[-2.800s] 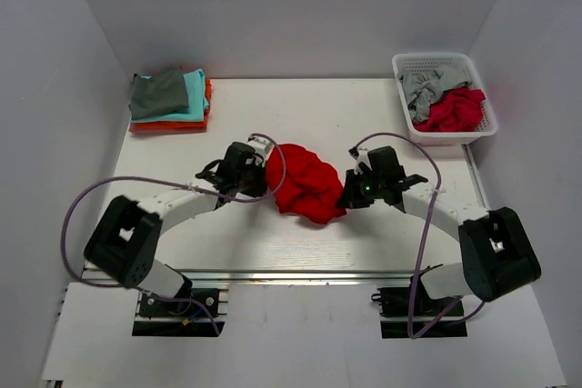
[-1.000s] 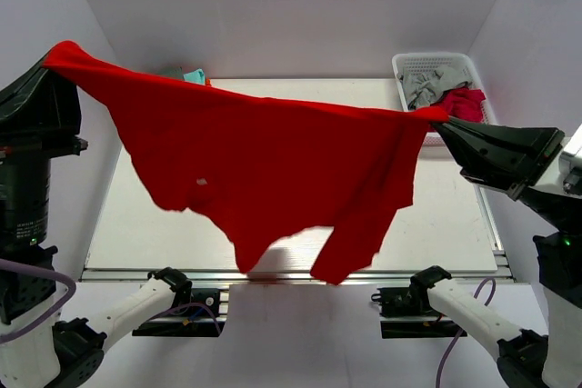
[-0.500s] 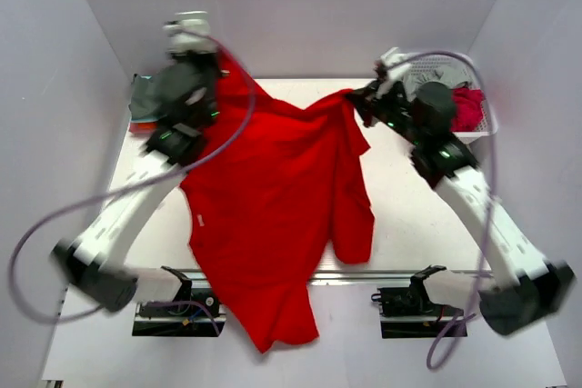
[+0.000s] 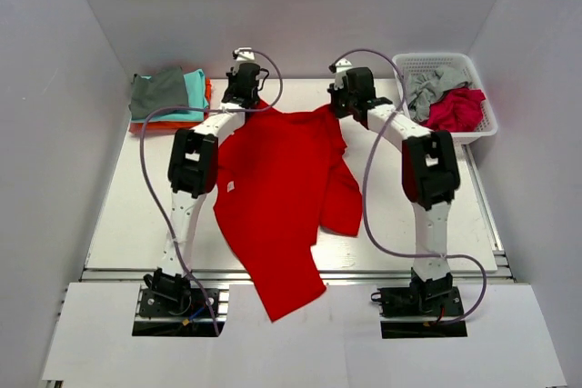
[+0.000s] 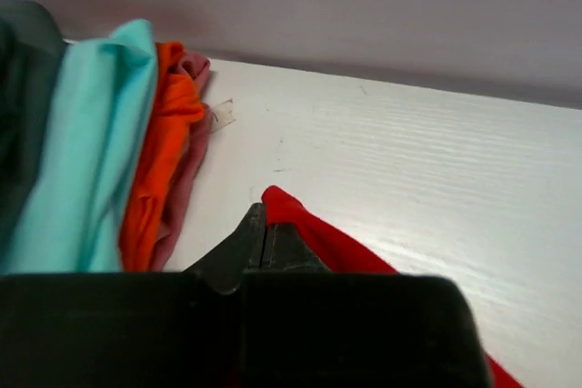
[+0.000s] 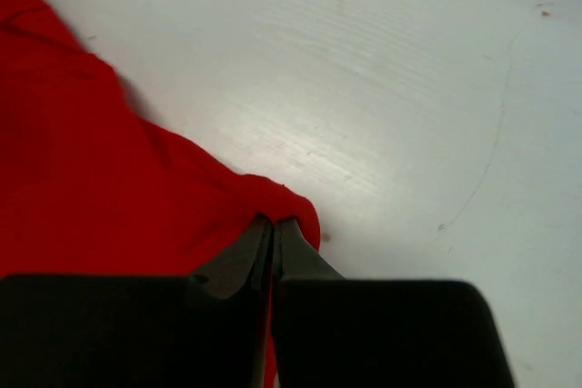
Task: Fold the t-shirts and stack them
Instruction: Flatten out the tshirt
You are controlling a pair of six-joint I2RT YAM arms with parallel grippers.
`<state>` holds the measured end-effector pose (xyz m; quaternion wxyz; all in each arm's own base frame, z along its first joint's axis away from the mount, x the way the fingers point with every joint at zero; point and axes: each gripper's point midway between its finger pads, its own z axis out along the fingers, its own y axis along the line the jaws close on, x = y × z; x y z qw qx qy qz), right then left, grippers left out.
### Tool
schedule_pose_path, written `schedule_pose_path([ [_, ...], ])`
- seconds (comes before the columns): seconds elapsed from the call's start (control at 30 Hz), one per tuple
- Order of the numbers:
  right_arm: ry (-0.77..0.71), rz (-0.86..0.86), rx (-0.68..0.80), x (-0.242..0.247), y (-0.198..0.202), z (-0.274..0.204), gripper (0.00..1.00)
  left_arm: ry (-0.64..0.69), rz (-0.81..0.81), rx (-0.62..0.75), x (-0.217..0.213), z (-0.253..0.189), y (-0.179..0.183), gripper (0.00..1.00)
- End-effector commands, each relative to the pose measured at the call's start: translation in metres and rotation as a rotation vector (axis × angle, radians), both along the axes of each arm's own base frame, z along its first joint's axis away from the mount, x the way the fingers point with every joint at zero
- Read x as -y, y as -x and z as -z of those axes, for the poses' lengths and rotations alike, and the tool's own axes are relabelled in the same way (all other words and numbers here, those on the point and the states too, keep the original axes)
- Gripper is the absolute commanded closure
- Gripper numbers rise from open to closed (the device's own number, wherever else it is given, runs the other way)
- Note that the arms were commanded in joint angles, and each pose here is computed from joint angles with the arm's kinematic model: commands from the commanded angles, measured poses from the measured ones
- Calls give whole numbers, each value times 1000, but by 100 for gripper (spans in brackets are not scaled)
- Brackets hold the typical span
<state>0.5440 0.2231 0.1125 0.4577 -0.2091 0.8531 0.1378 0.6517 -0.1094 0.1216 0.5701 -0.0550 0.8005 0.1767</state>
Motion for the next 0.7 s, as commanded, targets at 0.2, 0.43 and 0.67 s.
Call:
schedule_pose_path([
  [0.2,80,39,91,10,-60,-20,10,152,8,122,-7,-55,-26,0],
  [0.43,-18,96,40,22,-3,-69,10,234,214,-9,20,-80,23,0],
  [0.67,-109,320,-263,55,106,-23,10,483,472,-202,65,-62,141,0],
])
